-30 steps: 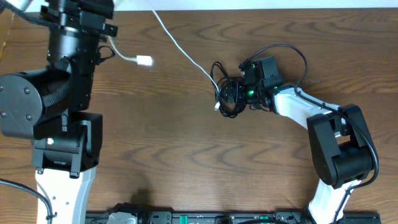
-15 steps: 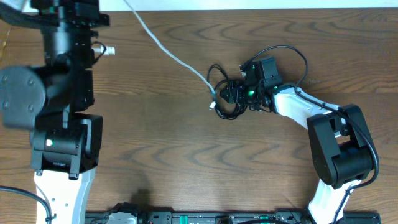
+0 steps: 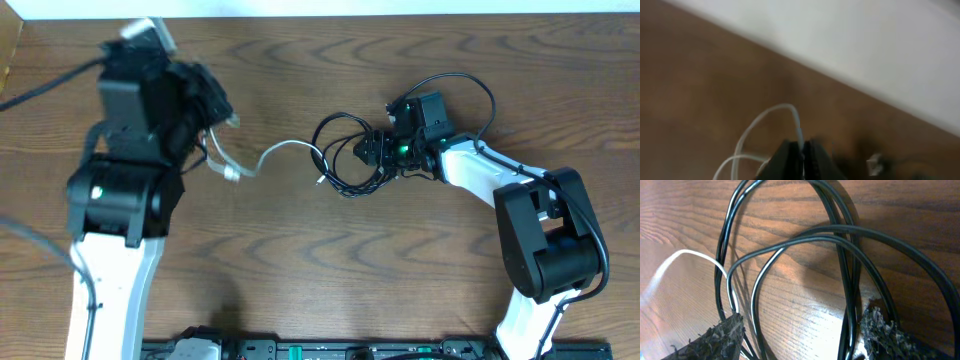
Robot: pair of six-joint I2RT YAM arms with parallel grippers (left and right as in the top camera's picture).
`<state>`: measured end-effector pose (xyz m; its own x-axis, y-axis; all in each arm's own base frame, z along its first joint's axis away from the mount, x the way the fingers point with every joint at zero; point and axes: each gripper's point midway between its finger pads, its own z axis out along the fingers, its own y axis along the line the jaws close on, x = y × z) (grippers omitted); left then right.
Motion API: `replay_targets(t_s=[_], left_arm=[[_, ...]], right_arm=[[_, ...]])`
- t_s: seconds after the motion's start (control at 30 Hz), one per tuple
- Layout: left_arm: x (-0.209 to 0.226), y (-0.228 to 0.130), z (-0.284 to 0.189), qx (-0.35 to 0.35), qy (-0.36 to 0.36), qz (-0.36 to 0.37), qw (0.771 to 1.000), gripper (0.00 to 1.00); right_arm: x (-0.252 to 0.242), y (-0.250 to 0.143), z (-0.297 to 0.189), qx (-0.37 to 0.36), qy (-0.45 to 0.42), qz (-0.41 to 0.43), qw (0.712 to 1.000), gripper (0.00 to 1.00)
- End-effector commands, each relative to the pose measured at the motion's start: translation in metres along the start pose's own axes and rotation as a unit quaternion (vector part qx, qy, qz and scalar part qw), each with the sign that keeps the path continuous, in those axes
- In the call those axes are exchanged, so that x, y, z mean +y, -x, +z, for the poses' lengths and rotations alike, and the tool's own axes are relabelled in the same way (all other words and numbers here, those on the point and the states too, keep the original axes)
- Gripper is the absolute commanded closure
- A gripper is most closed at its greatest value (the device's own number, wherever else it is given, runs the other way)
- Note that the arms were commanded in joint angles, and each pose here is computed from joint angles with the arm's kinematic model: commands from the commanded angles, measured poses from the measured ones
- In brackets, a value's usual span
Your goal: Untangle cables
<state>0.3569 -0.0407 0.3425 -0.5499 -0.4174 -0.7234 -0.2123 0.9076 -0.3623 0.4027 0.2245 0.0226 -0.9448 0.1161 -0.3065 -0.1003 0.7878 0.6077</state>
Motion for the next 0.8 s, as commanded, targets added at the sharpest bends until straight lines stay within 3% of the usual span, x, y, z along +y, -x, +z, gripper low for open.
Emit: replay_targets(t_s=[0.0, 0.1, 0.17, 0.27, 0.3, 0.43, 0.6, 0.77], left_arm=[[0.015, -0.031, 0.023, 0.075, 0.037, 0.012, 0.996, 0.83], [0.032, -0.065, 0.046, 0.150, 0.080, 0.018, 0.985, 0.83], [0.040, -0.082, 0.060, 0.187, 0.099, 0.021, 0.977, 0.73], [0.044, -0.102, 0.079, 0.236, 0.105, 0.034, 0.966, 0.48], [0.042, -0.107, 0.084, 0.248, 0.095, 0.043, 0.963, 0.45], [0.021, -0.125, 0.107, 0.291, 0.015, 0.100, 0.951, 0.43], [0.000, -0.140, 0.145, 0.298, -0.059, 0.186, 0.934, 0.42], [-0.018, -0.164, 0.186, 0.291, -0.128, 0.322, 0.892, 0.45]], right_arm=[[-0.006, -0.001, 0.003, 0.002, -0.010, 0.007, 1.000, 0.28], [-0.006, -0.001, 0.003, 0.002, -0.010, 0.007, 1.000, 0.28], [-0.005, -0.001, 0.003, 0.002, -0.010, 0.007, 1.000, 0.28], [-0.006, -0.001, 0.003, 0.002, -0.010, 0.007, 1.000, 0.27], [-0.006, -0.001, 0.003, 0.002, -0.010, 0.007, 1.000, 0.27], [-0.005, -0.001, 0.003, 0.002, -0.010, 0.007, 1.000, 0.26], [-0.005, -0.001, 0.003, 0.002, -0.010, 0.006, 1.000, 0.26], [-0.005, -0.001, 0.003, 0.002, -0.010, 0.006, 1.000, 0.25]])
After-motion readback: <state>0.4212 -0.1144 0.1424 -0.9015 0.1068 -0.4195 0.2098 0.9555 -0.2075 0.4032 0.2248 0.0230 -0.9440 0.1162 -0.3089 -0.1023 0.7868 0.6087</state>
